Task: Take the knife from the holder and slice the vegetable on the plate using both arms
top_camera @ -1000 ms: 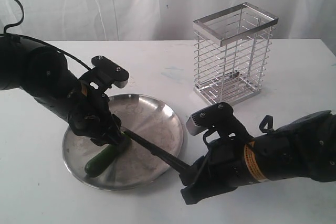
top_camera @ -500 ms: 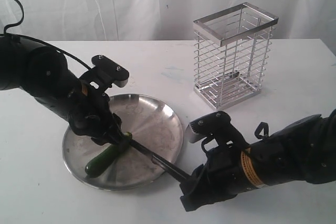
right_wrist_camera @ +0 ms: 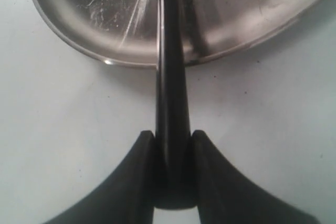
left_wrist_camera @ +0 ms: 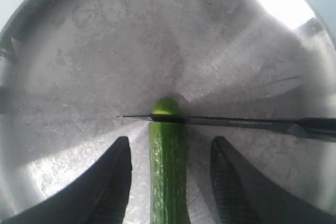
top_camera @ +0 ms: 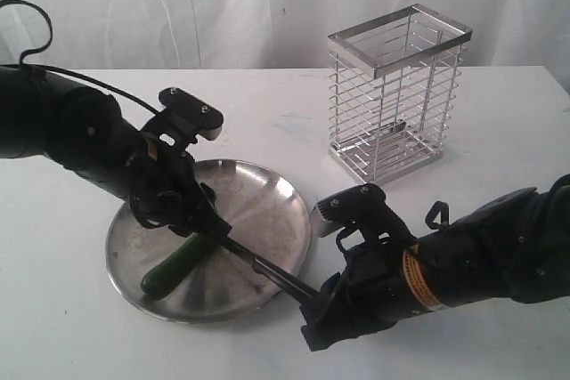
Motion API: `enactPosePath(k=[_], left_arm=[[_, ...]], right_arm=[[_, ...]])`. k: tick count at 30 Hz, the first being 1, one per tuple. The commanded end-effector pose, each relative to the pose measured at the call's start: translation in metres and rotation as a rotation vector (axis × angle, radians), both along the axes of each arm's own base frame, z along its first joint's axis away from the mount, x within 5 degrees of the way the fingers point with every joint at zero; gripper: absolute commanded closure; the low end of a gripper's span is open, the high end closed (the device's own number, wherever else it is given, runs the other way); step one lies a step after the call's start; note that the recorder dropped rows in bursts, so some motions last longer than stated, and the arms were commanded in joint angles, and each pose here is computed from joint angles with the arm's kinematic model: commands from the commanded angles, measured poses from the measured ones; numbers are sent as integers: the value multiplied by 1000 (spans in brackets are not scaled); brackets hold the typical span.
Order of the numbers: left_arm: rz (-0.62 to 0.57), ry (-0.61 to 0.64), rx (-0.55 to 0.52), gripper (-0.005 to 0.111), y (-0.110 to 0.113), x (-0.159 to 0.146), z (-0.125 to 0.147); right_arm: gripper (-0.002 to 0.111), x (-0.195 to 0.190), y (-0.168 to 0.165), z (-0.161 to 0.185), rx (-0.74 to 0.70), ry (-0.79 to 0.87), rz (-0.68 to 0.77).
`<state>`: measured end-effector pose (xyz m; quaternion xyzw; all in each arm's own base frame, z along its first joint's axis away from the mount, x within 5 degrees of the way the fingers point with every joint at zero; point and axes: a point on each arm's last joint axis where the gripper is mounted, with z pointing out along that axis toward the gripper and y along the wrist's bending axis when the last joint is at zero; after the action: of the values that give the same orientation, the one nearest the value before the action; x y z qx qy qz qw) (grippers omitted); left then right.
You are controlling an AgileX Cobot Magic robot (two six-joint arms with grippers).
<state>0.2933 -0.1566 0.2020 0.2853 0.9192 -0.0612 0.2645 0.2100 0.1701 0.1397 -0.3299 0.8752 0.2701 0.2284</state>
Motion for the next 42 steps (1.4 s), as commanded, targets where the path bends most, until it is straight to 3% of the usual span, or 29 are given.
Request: enactPosePath(k=[1,23,25,29,31,42], left_arm=[[33,41,-25,56,-5,2,-15],[61,13,-81,57,-12,8,-21],[47,13,-81,63,-16,5,-21],[-35,-9,-61,90,-29,-1,-21],[-56,-13,-58,98,-32,-3,-21],[-60,-11,-56,98,-34,-3,-25]], right_arm=[[108,0,2,2,9,-1,16],[108,2,1,1,-10,-16,17],[108,2,1,1,-11,-17,16],[108,2,0,1,-13,-18,14],[108,2,0,1,-12,-16,12],[108,2,0,1,-12,-16,12]])
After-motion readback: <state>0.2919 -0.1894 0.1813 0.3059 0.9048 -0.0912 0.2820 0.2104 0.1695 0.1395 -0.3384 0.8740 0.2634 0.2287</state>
